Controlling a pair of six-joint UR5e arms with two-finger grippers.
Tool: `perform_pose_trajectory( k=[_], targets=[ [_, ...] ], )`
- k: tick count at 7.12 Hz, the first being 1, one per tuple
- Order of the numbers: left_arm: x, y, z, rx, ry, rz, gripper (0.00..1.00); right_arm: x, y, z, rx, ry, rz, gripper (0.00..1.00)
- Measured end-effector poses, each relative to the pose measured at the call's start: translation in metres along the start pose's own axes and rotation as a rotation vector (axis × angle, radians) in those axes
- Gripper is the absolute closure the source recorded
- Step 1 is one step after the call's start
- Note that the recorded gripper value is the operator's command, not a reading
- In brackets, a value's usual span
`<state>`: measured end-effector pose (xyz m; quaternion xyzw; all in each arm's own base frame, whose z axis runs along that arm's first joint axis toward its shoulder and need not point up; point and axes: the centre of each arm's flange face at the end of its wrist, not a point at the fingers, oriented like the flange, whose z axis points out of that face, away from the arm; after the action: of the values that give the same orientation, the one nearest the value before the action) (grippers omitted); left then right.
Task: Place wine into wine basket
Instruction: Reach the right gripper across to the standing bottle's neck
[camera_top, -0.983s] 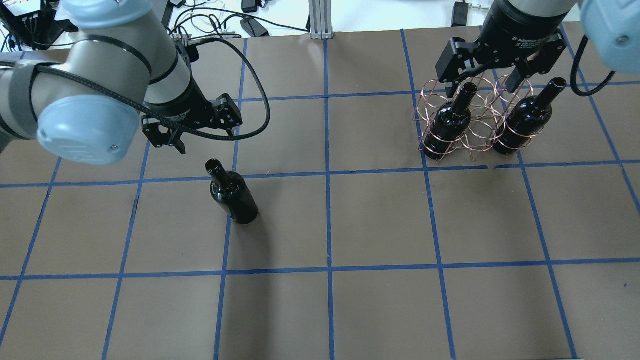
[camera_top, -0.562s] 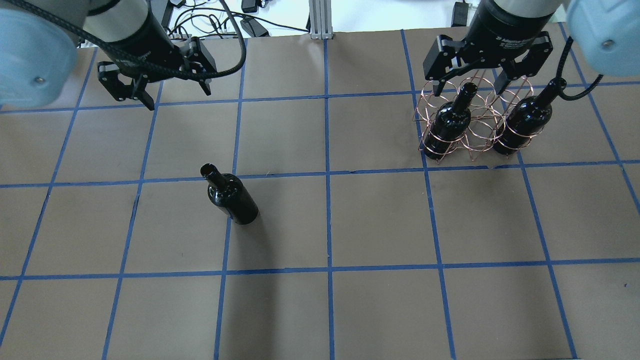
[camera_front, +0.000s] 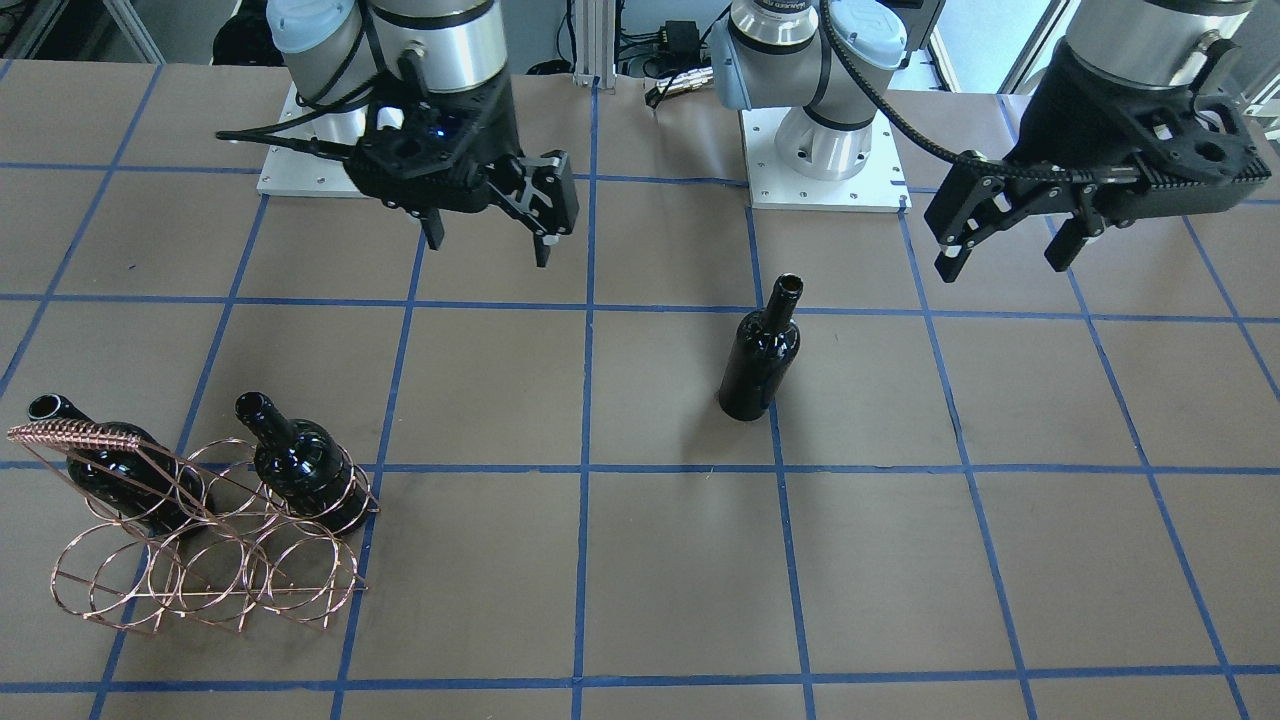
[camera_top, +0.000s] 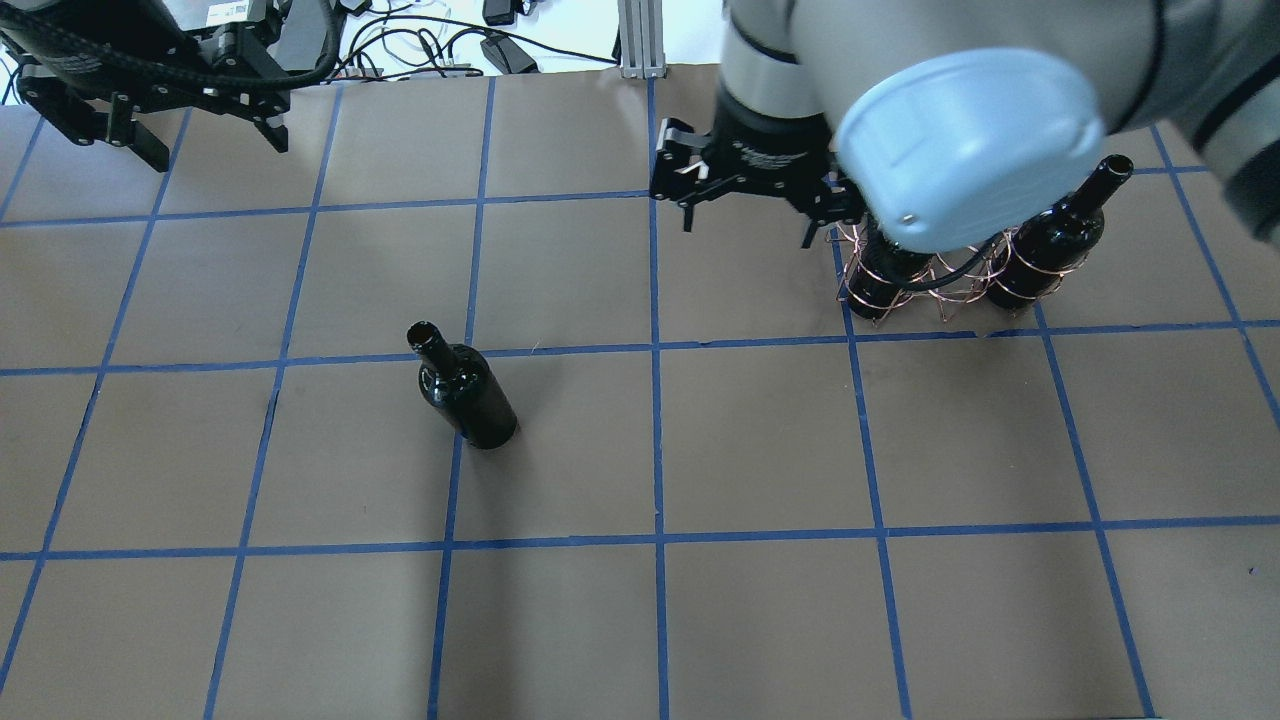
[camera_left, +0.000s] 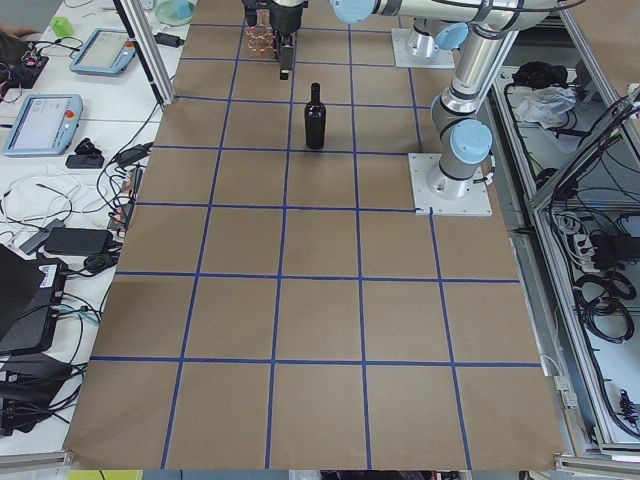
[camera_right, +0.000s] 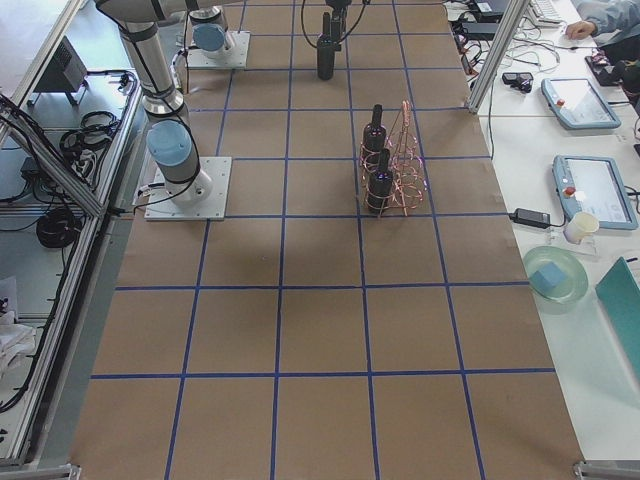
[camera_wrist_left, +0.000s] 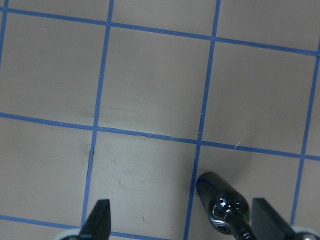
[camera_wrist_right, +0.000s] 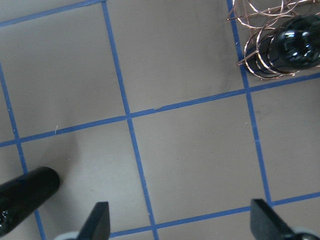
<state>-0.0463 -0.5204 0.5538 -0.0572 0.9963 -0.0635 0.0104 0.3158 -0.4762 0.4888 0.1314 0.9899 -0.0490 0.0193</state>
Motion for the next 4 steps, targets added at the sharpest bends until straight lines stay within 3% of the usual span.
perform_pose_trajectory(
  k=[2, 4],
  targets=[
    [-0.047, -0.003, -0.002, -0.011, -0.006, 0.043, 0.00, -0.080, 0.019, 0.018, 0.015, -0.005, 0.129, 0.00],
    [-0.067, 0.004, -0.012, -0.006, -0.020, 0.056, 0.00, -0.131, 0.042, 0.039, -0.021, -0.042, 0.228, 0.00]
  ],
)
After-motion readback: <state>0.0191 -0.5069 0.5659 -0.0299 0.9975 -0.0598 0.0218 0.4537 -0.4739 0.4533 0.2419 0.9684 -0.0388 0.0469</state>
